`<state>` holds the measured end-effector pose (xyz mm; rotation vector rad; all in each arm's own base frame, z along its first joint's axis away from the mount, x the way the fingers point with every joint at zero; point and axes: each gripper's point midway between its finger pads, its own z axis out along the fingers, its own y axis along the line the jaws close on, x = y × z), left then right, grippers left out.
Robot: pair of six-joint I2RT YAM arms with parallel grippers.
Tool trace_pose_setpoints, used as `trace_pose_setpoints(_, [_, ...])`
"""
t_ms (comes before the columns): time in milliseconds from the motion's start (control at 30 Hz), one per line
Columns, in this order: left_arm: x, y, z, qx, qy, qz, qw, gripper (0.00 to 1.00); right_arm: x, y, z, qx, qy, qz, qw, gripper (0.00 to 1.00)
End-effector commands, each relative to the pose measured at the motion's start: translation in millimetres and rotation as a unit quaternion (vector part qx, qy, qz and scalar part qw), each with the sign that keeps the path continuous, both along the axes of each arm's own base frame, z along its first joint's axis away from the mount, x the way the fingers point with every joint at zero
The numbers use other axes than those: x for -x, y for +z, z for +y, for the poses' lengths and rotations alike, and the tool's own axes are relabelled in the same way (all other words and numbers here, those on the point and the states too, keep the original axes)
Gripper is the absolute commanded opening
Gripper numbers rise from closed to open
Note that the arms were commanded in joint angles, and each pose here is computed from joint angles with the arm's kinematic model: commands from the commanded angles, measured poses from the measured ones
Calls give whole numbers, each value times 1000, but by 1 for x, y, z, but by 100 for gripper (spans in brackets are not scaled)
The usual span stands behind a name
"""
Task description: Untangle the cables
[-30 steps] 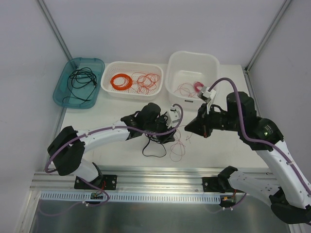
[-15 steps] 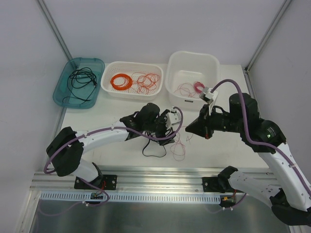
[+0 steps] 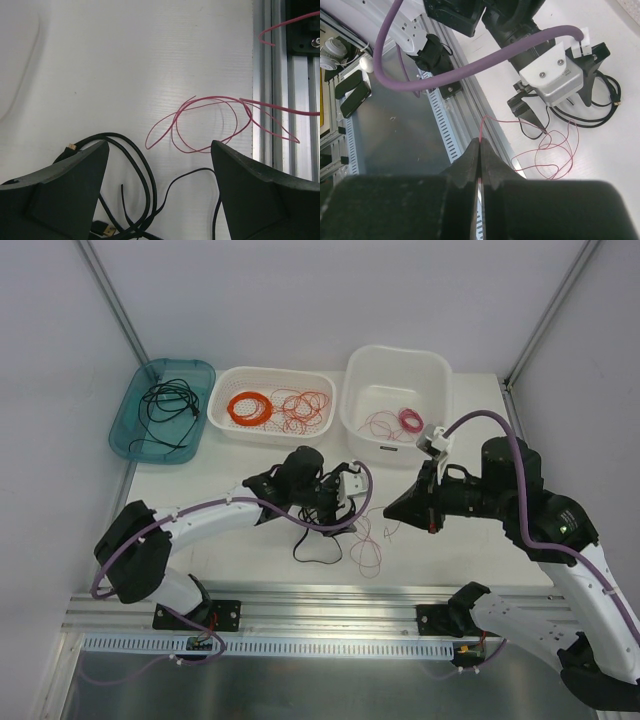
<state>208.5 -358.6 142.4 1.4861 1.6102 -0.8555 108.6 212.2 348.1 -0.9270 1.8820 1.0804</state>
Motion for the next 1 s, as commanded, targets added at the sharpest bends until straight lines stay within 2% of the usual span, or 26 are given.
trace_pose_setpoints(0, [3, 20, -15, 34, -52, -22, 998, 84, 11, 26, 2, -35, 28, -25, 999, 1])
trace_pose_setpoints(133, [7, 21, -22, 39, -75, -12, 996, 81, 12, 27, 3, -38, 30, -25, 999, 1])
trace_pose_setpoints(233, [15, 20, -26, 44, -97, 12, 994, 75, 12, 28, 2, -39, 28, -27, 998, 1])
trace_pose_setpoints(467, [29, 6, -27, 39, -114, 66, 991, 55, 11, 31, 2, -42, 26, -32, 998, 1])
trace_pose_setpoints(600, [33, 6, -25, 39, -113, 78, 990, 28, 8, 29, 1, -39, 19, -34, 998, 1])
trace_pose_setpoints(633, [32, 6, -24, 38, -108, 78, 990, 12, 8, 29, 1, -38, 18, -34, 999, 1])
trace_pose_setpoints(700, [28, 5, -20, 34, -91, 80, 992, 0, 7, 27, 1, -36, 14, -33, 999, 1])
trace_pose_setpoints(767, [23, 10, -16, 37, -72, 82, 993, 0, 6, 26, 0, -33, 11, -34, 999, 1])
trace_pose_setpoints(867, [-3, 21, 2, 45, -1, 95, 994, 0, 4, 24, -2, -28, 5, -36, 999, 1])
trace_pose_setpoints(967, [-35, 40, 37, 70, 100, 119, 985, 0, 3, 23, -5, -22, -2, -42, 999, 1])
